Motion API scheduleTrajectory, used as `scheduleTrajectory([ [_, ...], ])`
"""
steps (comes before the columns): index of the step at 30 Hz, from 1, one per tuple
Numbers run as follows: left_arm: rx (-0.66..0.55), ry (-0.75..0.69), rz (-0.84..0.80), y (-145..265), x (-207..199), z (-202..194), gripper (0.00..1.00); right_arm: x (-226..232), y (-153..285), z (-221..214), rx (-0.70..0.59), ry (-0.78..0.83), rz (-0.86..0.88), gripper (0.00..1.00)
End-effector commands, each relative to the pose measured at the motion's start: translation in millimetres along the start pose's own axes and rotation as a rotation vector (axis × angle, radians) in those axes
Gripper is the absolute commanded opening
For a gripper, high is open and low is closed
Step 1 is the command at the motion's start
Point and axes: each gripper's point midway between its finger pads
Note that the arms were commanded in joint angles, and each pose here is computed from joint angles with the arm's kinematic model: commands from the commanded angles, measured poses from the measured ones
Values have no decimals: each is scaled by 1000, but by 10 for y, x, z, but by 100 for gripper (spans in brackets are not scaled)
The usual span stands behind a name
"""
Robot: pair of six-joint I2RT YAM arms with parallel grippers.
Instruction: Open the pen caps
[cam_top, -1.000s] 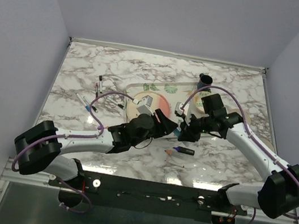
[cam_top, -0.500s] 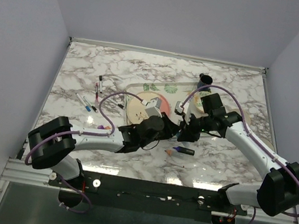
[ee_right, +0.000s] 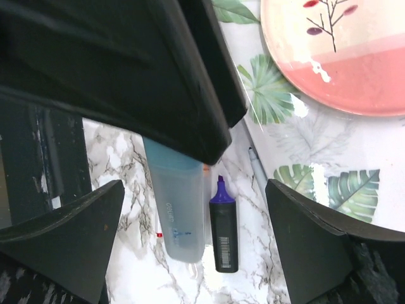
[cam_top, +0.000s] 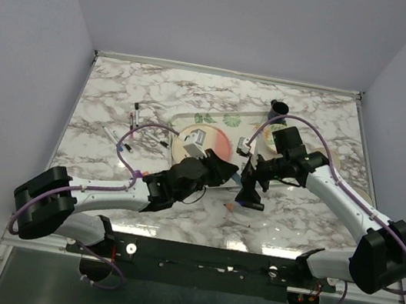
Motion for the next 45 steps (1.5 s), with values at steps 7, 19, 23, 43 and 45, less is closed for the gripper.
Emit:
scheduleTrajectory([
  [7, -104, 36, -68, 100, -199, 330, 0, 142, -3, 217, -90, 18, 76, 62],
  [19, -221, 49, 175, 179, 455, 663, 0, 79, -5, 113, -42, 30, 37, 0],
  [23, -363, 83, 300, 479, 1016, 1168, 0, 119, -25, -1, -4, 19, 56, 0],
  [43, -453, 74, 627, 1677, 2207, 1137, 0, -392, 507, -1315, 391, -160, -258, 9],
  [45, -448, 69, 656, 1712, 2279, 1103, 0, -402, 531, -1425, 413, -174, -268, 11],
])
Point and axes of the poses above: each gripper's point midway between its finger pads, its own y axis back along the fingers, its own x axis along the line the jaws close on, z = x × y, and after that the axes turned 3 degrees about -y, right-handed
